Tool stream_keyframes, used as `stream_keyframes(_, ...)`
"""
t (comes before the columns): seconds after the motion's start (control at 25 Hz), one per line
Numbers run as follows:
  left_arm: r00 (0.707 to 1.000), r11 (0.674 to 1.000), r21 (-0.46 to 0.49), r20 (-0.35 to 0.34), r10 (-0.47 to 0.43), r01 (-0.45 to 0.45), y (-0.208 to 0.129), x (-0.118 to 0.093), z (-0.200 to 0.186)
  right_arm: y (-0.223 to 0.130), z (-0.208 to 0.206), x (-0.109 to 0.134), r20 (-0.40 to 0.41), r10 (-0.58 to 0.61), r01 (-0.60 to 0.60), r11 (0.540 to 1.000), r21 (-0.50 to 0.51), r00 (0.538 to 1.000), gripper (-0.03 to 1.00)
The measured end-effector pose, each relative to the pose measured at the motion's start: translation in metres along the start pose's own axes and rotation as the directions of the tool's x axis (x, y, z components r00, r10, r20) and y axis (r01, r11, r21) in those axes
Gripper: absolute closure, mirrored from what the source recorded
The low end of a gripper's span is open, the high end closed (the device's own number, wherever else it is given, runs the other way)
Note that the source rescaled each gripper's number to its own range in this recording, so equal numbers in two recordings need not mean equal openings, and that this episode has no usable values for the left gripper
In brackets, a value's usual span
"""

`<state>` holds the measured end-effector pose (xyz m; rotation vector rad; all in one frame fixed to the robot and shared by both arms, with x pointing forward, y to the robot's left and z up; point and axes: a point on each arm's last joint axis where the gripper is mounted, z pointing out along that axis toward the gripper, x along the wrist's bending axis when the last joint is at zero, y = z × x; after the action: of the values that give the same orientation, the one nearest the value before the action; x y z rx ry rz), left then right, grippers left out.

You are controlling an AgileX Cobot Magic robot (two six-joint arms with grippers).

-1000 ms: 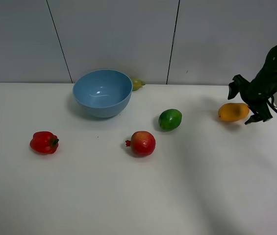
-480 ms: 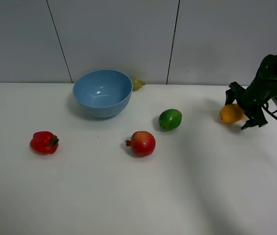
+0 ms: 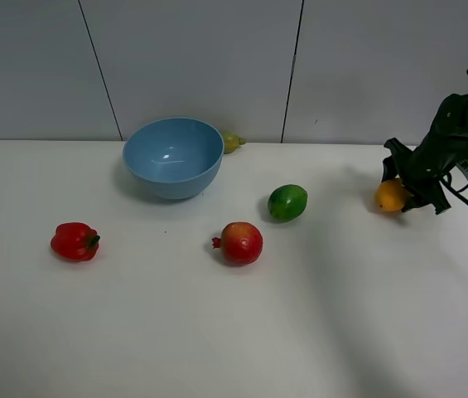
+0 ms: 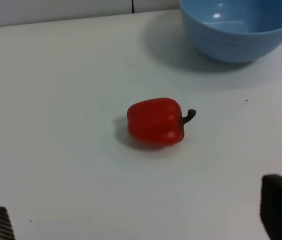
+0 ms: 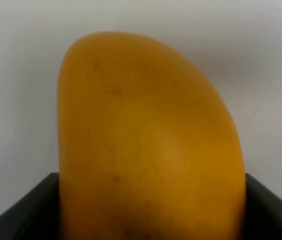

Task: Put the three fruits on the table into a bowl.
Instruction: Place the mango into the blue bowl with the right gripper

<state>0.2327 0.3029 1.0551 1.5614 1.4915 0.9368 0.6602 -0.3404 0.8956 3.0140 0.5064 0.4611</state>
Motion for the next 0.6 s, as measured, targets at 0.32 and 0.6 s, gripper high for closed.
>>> stream_keyframes(0.32,1.0,1.0,0.0,0.0,0.0,0.0,0.0,0.0,0.0,-0.009,-0.051,0.022,-0.114,-0.439,0.427,0.897,-0.115,0.891,0.94)
stream_keyframes(0.6,1.0,1.0,0.0,0.0,0.0,0.0,0.0,0.0,0.0,-0.076,-0.146,0.041,-0.153,-0.924,0.886,0.38,-0.264,0.351,0.94)
